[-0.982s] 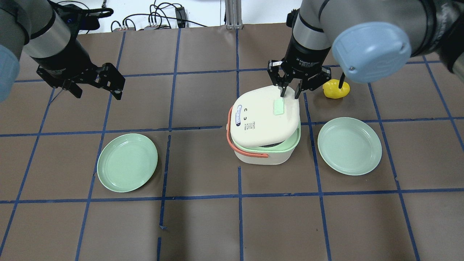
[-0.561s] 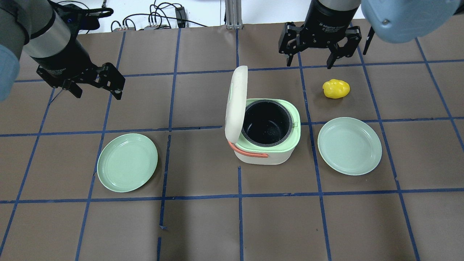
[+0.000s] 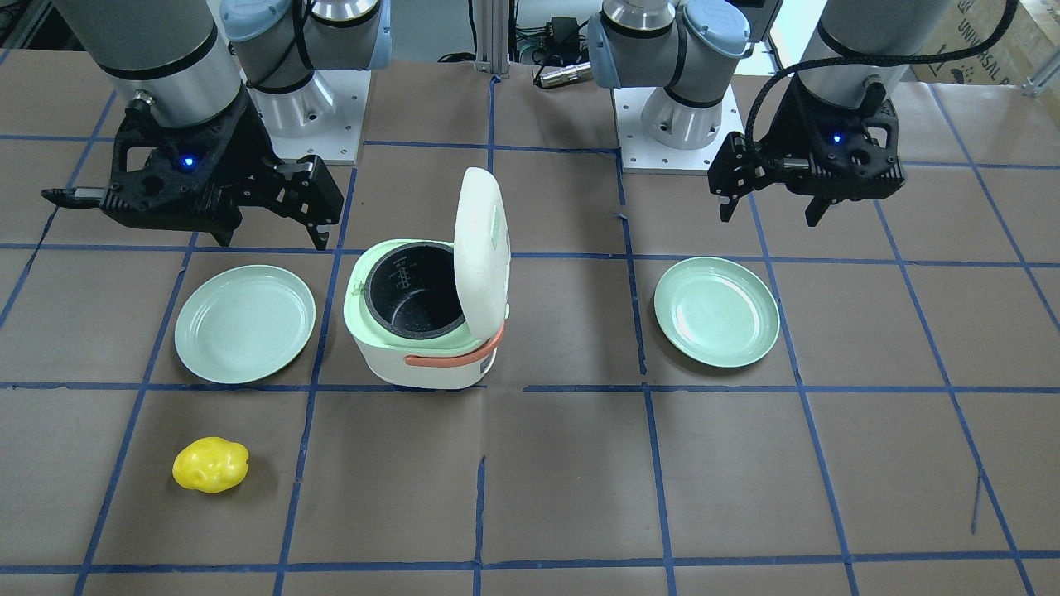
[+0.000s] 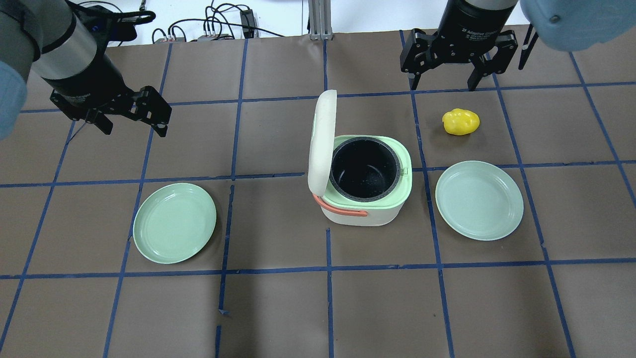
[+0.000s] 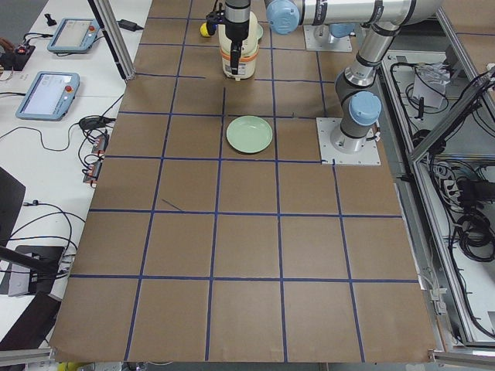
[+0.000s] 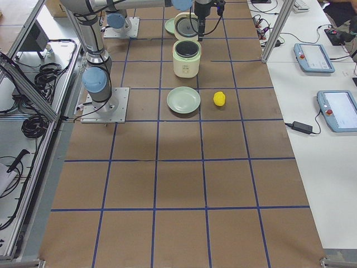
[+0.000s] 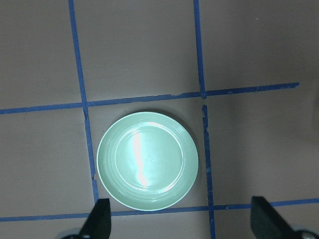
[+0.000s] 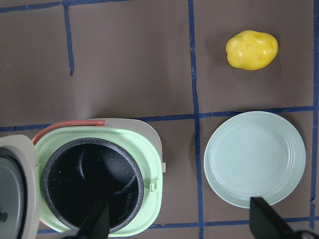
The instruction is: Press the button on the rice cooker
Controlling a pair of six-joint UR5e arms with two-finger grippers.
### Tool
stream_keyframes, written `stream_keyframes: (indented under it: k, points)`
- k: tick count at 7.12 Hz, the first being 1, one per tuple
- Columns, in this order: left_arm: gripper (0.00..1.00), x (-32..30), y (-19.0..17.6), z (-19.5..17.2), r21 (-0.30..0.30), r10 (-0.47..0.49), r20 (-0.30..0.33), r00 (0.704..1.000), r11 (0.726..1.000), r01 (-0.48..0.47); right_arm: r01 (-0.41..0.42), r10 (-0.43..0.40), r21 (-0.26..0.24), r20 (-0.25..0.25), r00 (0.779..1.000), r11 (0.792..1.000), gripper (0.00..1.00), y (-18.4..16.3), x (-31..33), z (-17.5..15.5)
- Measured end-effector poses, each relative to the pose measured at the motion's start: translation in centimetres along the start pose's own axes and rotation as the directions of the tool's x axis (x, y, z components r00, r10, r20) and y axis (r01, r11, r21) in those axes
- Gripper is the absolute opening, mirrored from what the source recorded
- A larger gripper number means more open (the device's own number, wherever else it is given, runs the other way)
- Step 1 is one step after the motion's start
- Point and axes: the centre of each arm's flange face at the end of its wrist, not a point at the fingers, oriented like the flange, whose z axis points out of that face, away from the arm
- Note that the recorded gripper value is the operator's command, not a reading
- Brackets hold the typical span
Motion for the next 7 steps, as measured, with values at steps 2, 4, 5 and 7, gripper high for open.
stream_keyframes:
  k: [2, 4, 5, 7]
  points:
    - [1.00, 0.00, 0.00, 0.00, 0.000, 0.000, 0.000, 1.000, 1.000, 0.000, 0.002, -0.002, -0.010, -0.002, 1.000, 1.000, 1.00, 0.30, 0.08, 0.52]
    - [1.00, 0.00, 0.00, 0.00, 0.000, 0.000, 0.000, 1.000, 1.000, 0.000, 0.004, -0.004, -0.010, 0.001, 1.000, 1.000, 1.00, 0.51, -0.11, 0.51]
    - [1.00, 0.00, 0.00, 0.00, 0.000, 0.000, 0.000, 1.000, 1.000, 0.000, 0.005, -0.005, -0.009, 0.005, 1.000, 1.000, 1.00, 0.71, -0.28, 0.44]
    - [1.00, 0.00, 0.00, 0.00, 0.000, 0.000, 0.000, 1.000, 1.000, 0.000, 0.006, -0.006, -0.012, 0.011, 1.000, 1.000, 1.00, 0.93, -0.38, 0.51]
